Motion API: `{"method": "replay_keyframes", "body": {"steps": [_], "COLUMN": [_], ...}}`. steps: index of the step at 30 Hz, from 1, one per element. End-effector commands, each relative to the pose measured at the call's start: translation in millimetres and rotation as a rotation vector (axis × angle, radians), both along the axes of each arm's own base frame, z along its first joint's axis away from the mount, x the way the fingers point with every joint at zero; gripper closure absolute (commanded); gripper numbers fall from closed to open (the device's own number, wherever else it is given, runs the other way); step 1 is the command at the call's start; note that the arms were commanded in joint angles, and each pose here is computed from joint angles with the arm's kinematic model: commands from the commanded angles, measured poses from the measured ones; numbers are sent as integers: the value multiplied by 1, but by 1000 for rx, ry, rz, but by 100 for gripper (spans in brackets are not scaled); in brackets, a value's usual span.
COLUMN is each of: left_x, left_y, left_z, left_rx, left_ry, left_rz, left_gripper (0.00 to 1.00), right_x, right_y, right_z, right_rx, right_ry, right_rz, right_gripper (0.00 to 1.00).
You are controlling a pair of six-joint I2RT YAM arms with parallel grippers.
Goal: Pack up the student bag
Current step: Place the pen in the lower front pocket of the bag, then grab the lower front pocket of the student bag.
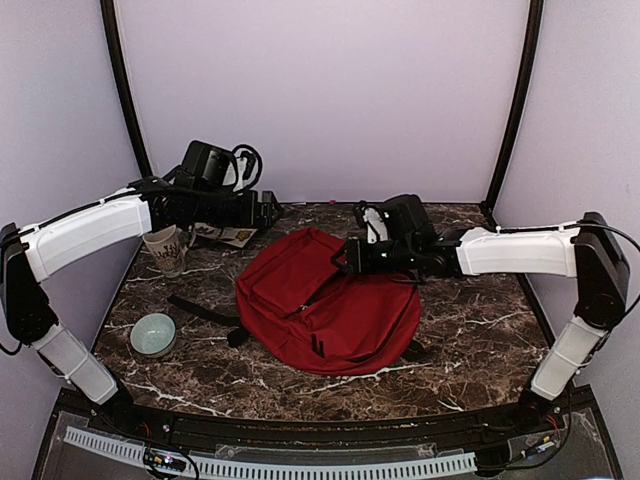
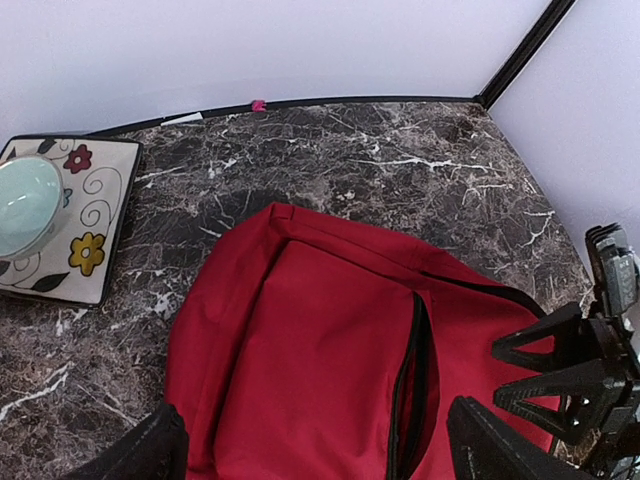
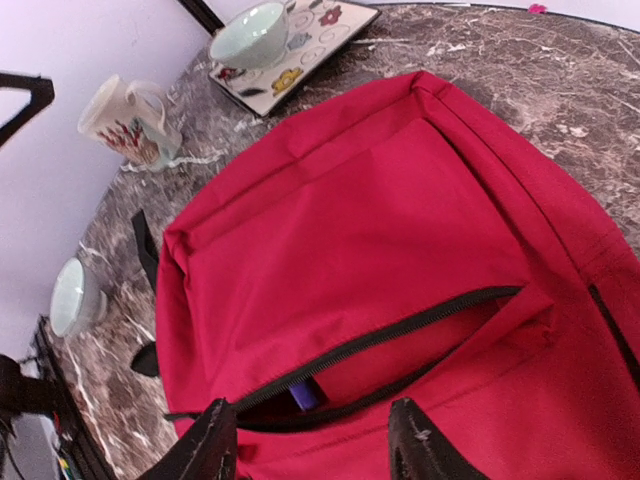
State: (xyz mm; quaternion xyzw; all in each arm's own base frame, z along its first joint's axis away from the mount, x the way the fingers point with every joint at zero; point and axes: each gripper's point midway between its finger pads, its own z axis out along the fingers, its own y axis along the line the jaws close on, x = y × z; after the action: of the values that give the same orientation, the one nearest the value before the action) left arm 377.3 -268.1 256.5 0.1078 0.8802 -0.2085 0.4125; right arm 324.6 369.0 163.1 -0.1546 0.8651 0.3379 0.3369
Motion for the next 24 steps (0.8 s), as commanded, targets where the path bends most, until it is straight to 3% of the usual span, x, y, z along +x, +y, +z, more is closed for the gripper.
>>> {"method": "replay_keyframes", "body": {"steps": [1, 6, 8, 9, 13, 19, 24], "left_x": [-8, -10, -11, -11, -12, -14, -17], "left_y": [7, 10, 11, 12, 14, 20, 24], "left_z": [4, 4, 3, 3, 0, -2, 0], "left_rx": [-3, 2, 4, 5, 12, 20, 34], "left_ry": [-3, -3, -5, -6, -2, -4, -7], "left_rz": [-11, -5, -3, -1, 4, 24, 30], "left_gripper": [8, 7, 7, 7, 7, 7, 7], "right_x": [7, 30, 38, 39, 39, 27, 8], "right_y": [-26, -59, -73, -79, -94, -86, -57], "right_z": [22, 40, 43, 42, 41, 36, 42], "right_rx": [-155, -211, -183, -155, -63, -109, -167], "right_ry": [-47, 60, 123, 163, 217, 184, 73], "right_rz": [-21, -105, -147, -166, -176, -106, 3], "right_gripper": [44, 27, 2, 1, 0, 6, 8]}}
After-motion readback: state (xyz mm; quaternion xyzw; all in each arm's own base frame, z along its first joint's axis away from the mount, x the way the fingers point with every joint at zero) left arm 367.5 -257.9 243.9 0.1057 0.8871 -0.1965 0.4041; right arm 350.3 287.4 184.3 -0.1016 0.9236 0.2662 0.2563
